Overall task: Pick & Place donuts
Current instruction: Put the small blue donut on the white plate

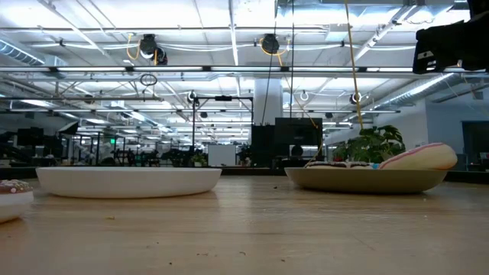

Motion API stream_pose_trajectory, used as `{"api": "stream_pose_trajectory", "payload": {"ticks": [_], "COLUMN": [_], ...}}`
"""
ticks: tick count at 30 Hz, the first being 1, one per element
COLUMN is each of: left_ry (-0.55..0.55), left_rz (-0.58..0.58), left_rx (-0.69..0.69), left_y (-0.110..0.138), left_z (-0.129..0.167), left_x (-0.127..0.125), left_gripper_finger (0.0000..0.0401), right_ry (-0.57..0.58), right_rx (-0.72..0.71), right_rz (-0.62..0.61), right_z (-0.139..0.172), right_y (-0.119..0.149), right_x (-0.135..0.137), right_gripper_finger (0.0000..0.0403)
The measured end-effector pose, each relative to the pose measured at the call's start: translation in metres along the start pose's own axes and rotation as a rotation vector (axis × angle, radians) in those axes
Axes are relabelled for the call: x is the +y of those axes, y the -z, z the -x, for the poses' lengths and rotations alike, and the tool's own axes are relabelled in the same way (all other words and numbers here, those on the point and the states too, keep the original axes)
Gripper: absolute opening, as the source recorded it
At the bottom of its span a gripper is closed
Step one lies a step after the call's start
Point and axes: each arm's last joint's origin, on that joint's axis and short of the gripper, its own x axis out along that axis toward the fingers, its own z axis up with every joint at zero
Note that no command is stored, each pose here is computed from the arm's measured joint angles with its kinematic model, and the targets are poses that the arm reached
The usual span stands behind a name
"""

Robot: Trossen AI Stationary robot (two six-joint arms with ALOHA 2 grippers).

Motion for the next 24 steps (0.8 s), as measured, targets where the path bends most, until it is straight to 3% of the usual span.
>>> {"api": "stream_pose_trajectory", "payload": {"ticks": [24], "left_ry": [-0.05], "left_rz": [-0.091], "left_rx": [0.012], "left_y": [0.007], "left_z": [-0.022], "left_x": [-0.005], "left_gripper_finger": [0.0191], "right_ry": [-0.003], "right_rx": [0.014], "right_rz": [0.008], "right_z": [0.0], "right_y": [0.001], "right_x": [0.0], "right_gripper_finger": [0.0]}}
